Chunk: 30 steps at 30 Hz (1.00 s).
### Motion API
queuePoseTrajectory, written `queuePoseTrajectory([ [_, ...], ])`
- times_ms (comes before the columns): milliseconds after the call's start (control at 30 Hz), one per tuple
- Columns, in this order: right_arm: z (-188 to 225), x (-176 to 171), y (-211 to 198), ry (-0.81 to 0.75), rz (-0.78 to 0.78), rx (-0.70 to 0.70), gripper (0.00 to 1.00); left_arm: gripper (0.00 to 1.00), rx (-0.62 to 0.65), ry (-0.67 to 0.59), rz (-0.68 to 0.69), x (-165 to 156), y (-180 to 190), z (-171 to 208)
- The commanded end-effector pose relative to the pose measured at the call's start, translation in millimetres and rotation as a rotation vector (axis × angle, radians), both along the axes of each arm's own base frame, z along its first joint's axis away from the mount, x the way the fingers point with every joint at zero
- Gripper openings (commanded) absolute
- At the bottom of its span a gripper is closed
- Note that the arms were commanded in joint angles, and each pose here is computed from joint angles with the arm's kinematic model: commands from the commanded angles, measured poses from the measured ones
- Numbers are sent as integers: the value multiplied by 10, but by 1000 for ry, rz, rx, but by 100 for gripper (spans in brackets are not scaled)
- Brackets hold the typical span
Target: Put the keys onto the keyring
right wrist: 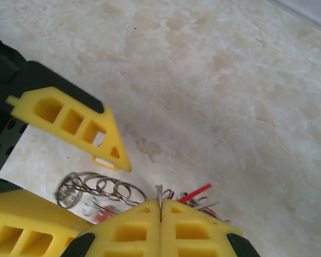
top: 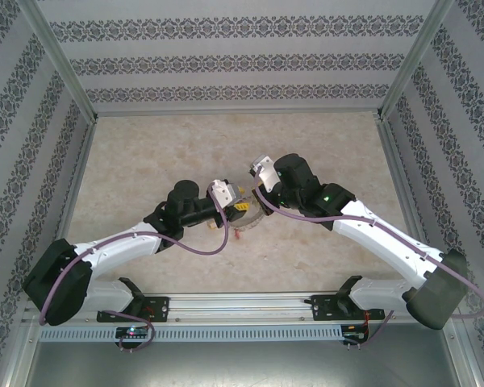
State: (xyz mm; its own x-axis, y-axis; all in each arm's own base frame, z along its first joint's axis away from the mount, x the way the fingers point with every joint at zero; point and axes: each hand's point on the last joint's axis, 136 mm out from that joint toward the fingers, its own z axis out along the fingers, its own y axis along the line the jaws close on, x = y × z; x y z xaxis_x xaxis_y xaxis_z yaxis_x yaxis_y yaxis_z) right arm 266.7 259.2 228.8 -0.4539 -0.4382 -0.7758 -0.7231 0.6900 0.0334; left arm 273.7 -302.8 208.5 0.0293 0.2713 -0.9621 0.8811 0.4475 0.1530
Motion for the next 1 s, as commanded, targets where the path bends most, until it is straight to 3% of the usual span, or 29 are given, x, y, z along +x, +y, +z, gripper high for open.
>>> queuePoseTrajectory([
  [0, 106, -61, 38, -9, 33, 49, 0, 45, -20, -15, -10, -14, -69, 65],
  [333, 117, -199, 151, -4, 143, 80, 0, 50, 5, 3, -21, 33, -127, 29],
  [967, 134, -279, 164, -26, 203, 77, 0, 37, 21, -1, -61, -17, -154, -16],
])
